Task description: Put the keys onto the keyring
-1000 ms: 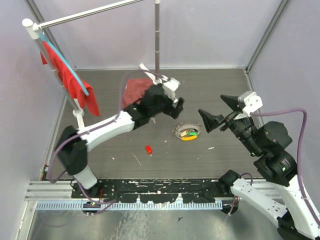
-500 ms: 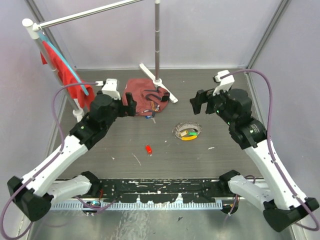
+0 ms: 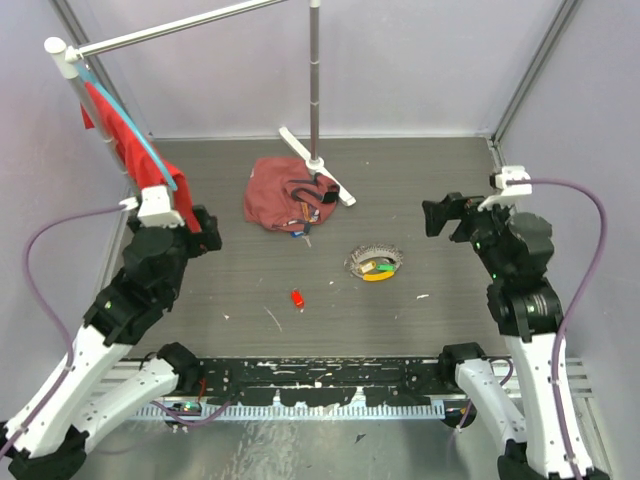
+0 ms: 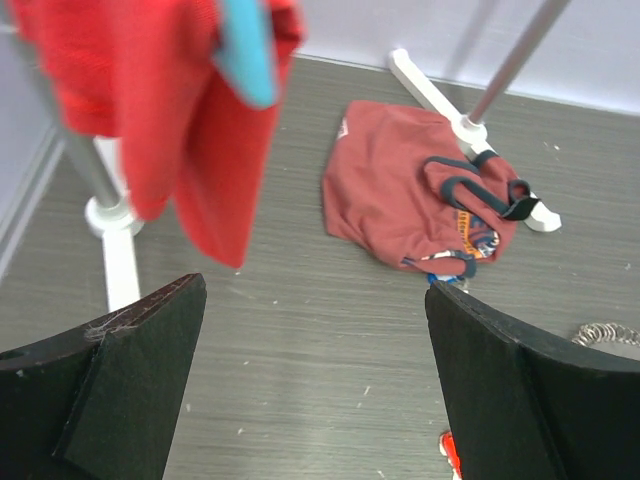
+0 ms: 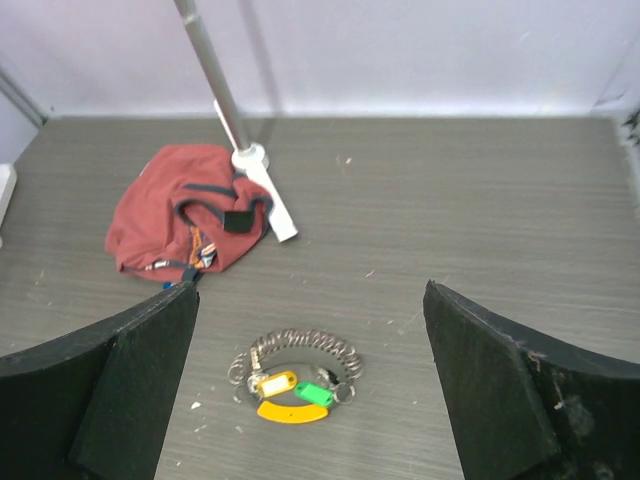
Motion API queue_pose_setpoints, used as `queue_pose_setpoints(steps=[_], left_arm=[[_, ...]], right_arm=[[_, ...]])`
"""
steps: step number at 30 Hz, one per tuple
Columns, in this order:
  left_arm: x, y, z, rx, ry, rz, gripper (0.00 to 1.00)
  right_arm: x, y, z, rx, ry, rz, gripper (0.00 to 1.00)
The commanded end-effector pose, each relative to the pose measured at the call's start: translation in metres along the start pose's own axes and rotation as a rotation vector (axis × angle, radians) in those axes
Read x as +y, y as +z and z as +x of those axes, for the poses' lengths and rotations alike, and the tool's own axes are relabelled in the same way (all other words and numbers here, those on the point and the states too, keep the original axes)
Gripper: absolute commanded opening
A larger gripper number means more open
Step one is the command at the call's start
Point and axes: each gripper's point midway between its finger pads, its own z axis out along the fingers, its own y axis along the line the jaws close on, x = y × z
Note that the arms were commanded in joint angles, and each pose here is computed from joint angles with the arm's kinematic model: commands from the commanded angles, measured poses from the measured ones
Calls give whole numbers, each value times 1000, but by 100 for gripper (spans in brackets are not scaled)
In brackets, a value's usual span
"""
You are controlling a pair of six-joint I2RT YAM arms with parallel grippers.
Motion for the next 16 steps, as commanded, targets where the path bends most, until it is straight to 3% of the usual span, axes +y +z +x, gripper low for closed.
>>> queue_pose_setpoints(steps=[1,7,16], left_arm=[[42,-20,9,-49,-29,-126,98],[60,-32,17,-120,-109,-147,98],[64,-26,28,-102,-86,-183,98]], right_arm=[[-10,-21,-20,-95,-70,65,100],[-7,-25,-13,-124,-57,45,100],[-9,-15,-4,-100,-39,44,100]])
